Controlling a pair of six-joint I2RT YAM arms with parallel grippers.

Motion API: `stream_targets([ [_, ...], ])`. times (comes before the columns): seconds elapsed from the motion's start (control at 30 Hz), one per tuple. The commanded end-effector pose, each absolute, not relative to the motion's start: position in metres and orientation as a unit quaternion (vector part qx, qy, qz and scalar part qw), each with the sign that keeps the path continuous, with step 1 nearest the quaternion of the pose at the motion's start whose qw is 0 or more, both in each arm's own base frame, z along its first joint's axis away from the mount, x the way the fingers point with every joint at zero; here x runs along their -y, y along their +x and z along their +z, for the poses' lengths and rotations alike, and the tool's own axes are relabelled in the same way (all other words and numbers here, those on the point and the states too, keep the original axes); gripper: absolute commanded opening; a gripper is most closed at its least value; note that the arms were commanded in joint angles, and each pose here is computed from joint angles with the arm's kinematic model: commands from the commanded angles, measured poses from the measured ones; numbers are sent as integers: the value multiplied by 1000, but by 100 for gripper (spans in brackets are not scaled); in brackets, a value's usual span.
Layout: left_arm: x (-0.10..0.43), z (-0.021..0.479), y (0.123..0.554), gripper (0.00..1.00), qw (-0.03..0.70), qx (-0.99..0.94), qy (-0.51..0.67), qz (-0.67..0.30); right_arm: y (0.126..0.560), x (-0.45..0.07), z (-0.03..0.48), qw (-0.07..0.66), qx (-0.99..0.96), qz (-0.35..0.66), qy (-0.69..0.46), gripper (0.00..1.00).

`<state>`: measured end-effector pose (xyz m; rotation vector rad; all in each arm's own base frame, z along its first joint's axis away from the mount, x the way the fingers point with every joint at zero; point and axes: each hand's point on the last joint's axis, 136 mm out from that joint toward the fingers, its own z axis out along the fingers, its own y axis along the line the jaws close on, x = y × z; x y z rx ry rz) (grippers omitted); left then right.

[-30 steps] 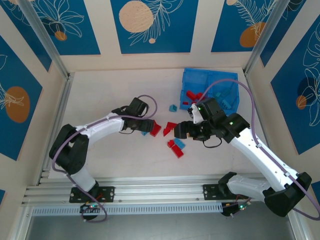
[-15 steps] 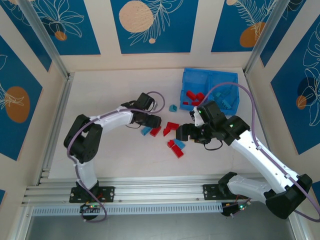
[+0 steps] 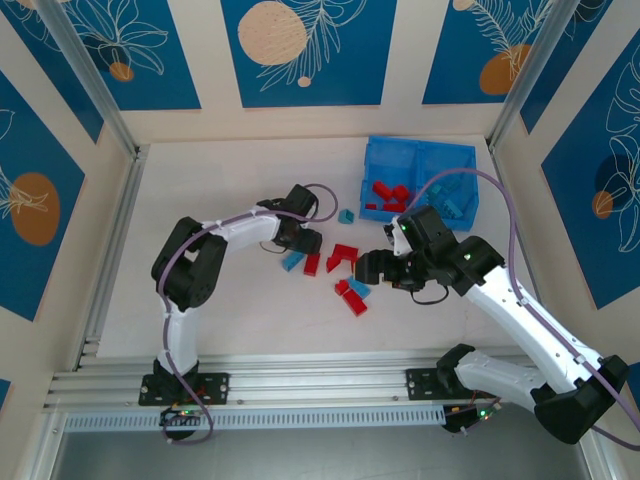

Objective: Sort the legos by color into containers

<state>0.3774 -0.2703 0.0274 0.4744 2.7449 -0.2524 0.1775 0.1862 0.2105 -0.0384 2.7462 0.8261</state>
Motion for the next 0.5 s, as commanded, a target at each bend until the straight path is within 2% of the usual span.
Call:
stream_targets([
  [0.0, 244, 18, 360, 64, 138, -976, 156, -60, 174, -185, 206, 126, -951, 284, -6, 79],
  [0.13, 242, 9, 357, 58, 130, -977, 157, -60, 176, -188, 205, 126, -950, 287, -8, 79],
  [0.27, 249, 6, 364, 47, 139, -976, 157, -67, 175, -188, 206, 121, -951, 285, -9, 79],
  [0.47, 254, 11, 376, 42, 158, -972, 159, -69, 172, -188, 202, 116, -950, 288, -3, 79],
])
